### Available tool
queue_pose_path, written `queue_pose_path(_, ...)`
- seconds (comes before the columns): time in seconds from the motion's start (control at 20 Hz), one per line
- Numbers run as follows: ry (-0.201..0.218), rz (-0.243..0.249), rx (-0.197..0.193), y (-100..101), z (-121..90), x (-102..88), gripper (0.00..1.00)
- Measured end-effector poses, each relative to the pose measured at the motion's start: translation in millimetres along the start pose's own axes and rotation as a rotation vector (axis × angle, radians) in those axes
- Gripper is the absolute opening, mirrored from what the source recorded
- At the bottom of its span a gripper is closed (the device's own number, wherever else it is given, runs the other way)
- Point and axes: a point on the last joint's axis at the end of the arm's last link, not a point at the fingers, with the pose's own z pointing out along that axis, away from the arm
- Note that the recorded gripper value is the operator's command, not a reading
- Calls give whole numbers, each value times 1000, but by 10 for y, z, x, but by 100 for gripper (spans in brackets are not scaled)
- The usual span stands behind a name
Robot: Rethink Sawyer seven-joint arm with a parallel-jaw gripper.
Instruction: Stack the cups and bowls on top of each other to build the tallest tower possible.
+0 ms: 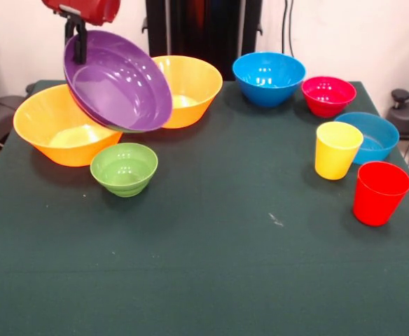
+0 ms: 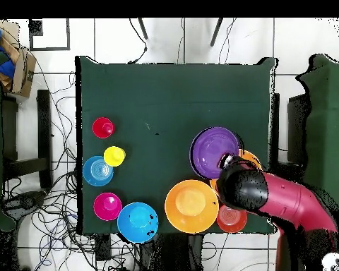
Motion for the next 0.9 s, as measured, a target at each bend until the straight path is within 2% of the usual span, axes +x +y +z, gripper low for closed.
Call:
queue_pose_path(0.4, -2, -25, 7, -122, -1, 54, 0)
queue_pose_path(0.9, -13, -83, -3, -11, 25, 87, 0)
